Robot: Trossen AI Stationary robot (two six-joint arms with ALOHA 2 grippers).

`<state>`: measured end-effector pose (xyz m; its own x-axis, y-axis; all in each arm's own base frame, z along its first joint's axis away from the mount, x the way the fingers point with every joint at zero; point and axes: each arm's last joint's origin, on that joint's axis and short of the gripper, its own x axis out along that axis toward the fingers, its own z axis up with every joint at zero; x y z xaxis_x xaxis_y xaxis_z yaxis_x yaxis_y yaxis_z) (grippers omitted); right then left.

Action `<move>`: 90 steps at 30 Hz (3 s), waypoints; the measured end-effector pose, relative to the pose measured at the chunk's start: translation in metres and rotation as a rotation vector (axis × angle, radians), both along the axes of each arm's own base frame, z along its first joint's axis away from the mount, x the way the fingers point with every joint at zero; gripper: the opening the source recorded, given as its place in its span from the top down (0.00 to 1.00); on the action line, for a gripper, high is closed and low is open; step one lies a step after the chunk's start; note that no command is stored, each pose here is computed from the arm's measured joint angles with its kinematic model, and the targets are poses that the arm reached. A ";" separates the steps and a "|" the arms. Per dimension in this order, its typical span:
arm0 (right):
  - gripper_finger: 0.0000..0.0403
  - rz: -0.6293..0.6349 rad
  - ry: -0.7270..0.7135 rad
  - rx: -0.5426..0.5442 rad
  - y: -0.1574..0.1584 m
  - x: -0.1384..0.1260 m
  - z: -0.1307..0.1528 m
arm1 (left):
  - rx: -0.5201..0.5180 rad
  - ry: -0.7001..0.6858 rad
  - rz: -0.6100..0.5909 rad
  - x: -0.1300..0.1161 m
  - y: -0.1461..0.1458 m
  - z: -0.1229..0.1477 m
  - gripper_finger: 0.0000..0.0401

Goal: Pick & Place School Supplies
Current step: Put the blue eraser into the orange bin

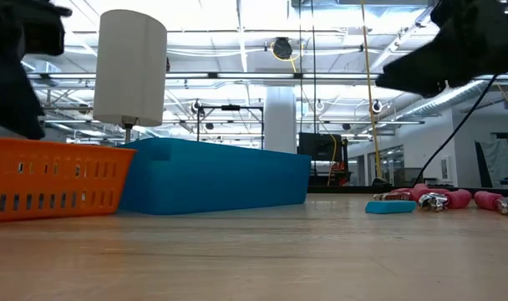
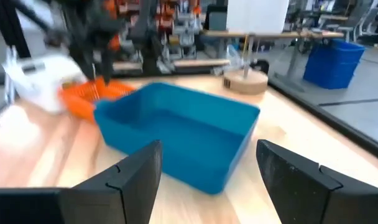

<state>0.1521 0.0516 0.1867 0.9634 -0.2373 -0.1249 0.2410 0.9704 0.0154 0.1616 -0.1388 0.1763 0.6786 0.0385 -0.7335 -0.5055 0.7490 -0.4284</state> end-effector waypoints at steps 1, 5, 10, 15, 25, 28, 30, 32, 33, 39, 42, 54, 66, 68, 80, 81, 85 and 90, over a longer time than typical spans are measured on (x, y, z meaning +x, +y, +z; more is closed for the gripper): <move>0.38 0.001 0.020 -0.009 0.001 0.002 -0.003 | 0.006 -0.011 -0.011 0.001 0.001 0.003 0.58; 0.38 0.019 0.119 -0.049 0.004 0.009 -0.019 | 0.009 -0.108 -0.082 0.007 0.003 0.023 0.50; 0.38 0.140 0.244 0.017 0.008 0.018 -0.039 | 0.025 -0.262 -0.150 0.012 0.008 0.046 0.43; 0.38 0.239 0.370 0.074 0.006 0.029 -0.055 | 0.136 -0.405 -0.170 0.019 0.014 0.062 0.42; 0.38 0.388 0.548 0.072 0.003 0.054 -0.068 | 0.299 -0.552 -0.136 0.036 0.029 0.079 0.42; 0.38 0.401 0.614 0.062 0.002 0.056 -0.075 | 0.318 -0.540 -0.113 0.039 0.035 0.078 0.42; 0.38 0.401 0.638 0.058 0.003 0.057 -0.079 | 0.325 -0.534 -0.096 0.041 0.039 0.078 0.42; 0.38 0.400 0.655 0.056 0.003 0.058 -0.083 | 0.326 -0.531 -0.086 0.043 0.042 0.078 0.42; 0.38 0.398 0.659 0.056 0.003 0.058 -0.085 | 0.330 -0.527 -0.081 0.043 0.044 0.078 0.42; 0.42 0.396 0.676 0.055 0.003 0.058 -0.088 | 0.351 -0.493 -0.059 0.046 0.051 0.074 0.42; 0.49 0.395 0.680 0.055 0.003 0.058 -0.089 | 0.356 -0.484 -0.054 0.046 0.052 0.074 0.42; 0.69 0.394 0.687 0.053 0.003 0.058 -0.089 | 0.360 -0.478 -0.058 0.046 0.052 0.073 0.42; 0.79 0.426 0.648 0.004 0.004 0.060 -0.087 | 0.351 -0.480 -0.052 0.046 0.052 0.073 0.42; 0.79 0.439 0.615 -0.018 0.004 0.061 -0.084 | 0.335 -0.482 -0.041 0.046 0.052 0.073 0.42; 0.78 0.261 0.346 -0.290 -0.001 0.071 -0.049 | 0.252 -0.493 0.047 0.054 0.055 0.069 0.42; 0.78 0.234 0.335 -0.322 -0.001 0.072 -0.047 | 0.232 -0.498 0.072 0.056 0.056 0.067 0.42; 0.78 0.157 0.277 -0.430 -0.003 0.075 -0.039 | 0.166 -0.502 0.174 0.070 0.064 0.059 0.42; 0.78 0.097 0.200 -0.495 -0.004 0.077 -0.029 | 0.141 -0.544 0.242 0.089 0.071 0.049 0.42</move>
